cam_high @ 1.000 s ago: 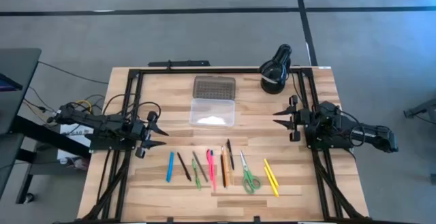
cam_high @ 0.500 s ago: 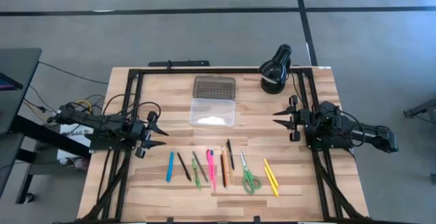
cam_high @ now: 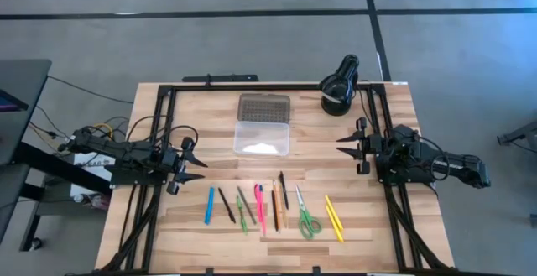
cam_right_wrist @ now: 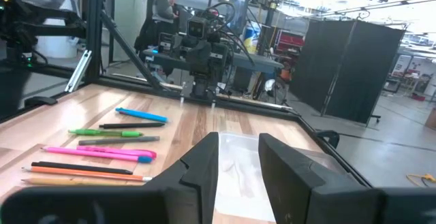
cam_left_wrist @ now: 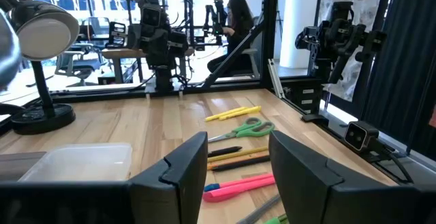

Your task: Pick & place school supplies into a supply box

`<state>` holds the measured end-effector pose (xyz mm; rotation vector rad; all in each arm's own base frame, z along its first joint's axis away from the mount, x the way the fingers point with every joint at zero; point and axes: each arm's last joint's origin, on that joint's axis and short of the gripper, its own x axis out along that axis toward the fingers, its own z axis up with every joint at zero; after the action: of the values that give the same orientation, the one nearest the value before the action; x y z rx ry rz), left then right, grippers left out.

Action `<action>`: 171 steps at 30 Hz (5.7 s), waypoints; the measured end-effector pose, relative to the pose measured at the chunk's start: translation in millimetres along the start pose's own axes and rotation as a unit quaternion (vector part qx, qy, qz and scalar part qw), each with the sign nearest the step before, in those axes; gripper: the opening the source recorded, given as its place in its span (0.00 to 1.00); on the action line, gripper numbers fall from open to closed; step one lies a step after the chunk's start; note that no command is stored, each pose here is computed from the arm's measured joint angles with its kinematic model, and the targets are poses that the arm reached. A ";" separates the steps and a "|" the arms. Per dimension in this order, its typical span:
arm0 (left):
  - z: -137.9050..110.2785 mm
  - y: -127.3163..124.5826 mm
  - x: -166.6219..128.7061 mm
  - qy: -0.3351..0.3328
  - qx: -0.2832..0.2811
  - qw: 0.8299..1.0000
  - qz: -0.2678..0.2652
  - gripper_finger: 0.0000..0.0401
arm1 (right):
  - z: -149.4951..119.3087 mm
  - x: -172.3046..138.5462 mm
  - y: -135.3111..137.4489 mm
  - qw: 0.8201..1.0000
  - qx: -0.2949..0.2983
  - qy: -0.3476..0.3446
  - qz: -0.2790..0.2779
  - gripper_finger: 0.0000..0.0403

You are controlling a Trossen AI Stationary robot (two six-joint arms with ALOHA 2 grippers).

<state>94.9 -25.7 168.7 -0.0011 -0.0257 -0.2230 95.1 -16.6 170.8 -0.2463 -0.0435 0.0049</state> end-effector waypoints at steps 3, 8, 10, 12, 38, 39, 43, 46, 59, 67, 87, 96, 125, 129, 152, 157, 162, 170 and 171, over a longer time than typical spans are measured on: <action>-0.1 0.0 0.0 0.000 0.000 1.000 0.000 0.38 | -0.1 0.0 0.0 1.000 0.000 0.000 0.000 0.25; 0.0 0.0 0.0 0.000 0.000 1.000 0.000 0.38 | 0.0 0.0 0.0 1.000 0.000 0.000 0.000 0.25; 0.0 0.0 0.0 0.000 0.000 1.000 0.000 0.38 | 0.0 0.0 0.0 1.000 0.000 0.000 0.000 0.25; 0.0 0.0 0.0 0.000 -0.004 1.000 0.000 0.38 | 0.0 0.0 0.0 1.000 0.000 0.000 0.000 0.25; 12.2 10.9 -2.9 -0.121 -0.332 0.922 0.159 0.38 | 0.8 0.1 -0.1 1.000 0.012 -0.006 0.000 0.25; 12.0 11.3 -3.0 -0.122 -0.332 0.920 0.166 0.38 | 1.9 0.1 -0.4 0.999 0.033 -0.012 0.000 0.25; 12.5 11.5 -3.2 -0.126 -0.336 0.918 0.168 0.38 | 8.5 -0.3 -1.8 0.988 0.146 -0.046 -0.002 0.25; 12.0 11.5 -3.1 -0.122 -0.329 0.921 0.170 0.38 | 18.6 -1.9 -3.9 0.964 0.247 -0.098 0.005 0.25; 4.9 11.8 -2.7 -0.093 -0.337 0.918 0.187 0.38 | 54.5 -16.9 -8.3 0.874 0.387 -0.282 0.076 0.25; 4.9 13.2 -3.3 -0.103 -0.339 0.911 0.210 0.38 | 57.3 -18.8 -8.6 0.871 0.383 -0.298 0.081 0.25; 11.5 14.4 -4.5 -0.143 -0.351 0.899 0.219 0.38 | 72.5 -21.9 -16.3 0.837 0.442 -0.323 0.021 0.25; 57.3 12.7 -16.4 -0.265 -0.260 0.917 0.149 0.38 | 126.7 -18.1 -26.8 0.900 0.327 -0.288 0.030 0.25; 183.9 4.5 21.8 -0.127 -0.090 0.985 0.081 0.38 | 189.8 89.1 -58.6 0.935 0.342 -0.025 0.087 0.25; 190.6 3.3 43.0 -0.030 -0.093 0.991 0.088 0.38 | 178.0 111.4 -49.4 0.928 0.359 0.076 0.060 0.25; 165.6 3.4 64.5 0.238 -0.127 0.950 0.156 0.38 | 120.3 120.1 66.1 0.725 0.443 0.497 -0.178 0.25; 165.1 4.5 65.4 0.235 -0.119 0.948 0.176 0.38 | 108.9 117.2 105.1 0.670 0.473 0.530 -0.217 0.25; 165.3 5.1 65.3 0.234 -0.104 0.949 0.183 0.38 | 99.0 114.8 133.9 0.622 0.494 0.559 -0.236 0.25; 165.2 6.1 65.6 0.232 -0.094 0.948 0.199 0.38 | 85.1 119.8 163.1 0.576 0.521 0.583 -0.238 0.25; 165.2 6.1 65.7 0.232 -0.093 0.948 0.199 0.38 | 83.3 120.1 165.4 0.571 0.521 0.587 -0.240 0.25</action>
<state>156.1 -33.6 335.6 -0.1419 0.4622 0.1838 211.5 165.3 216.3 1.0257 1.2336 -0.6784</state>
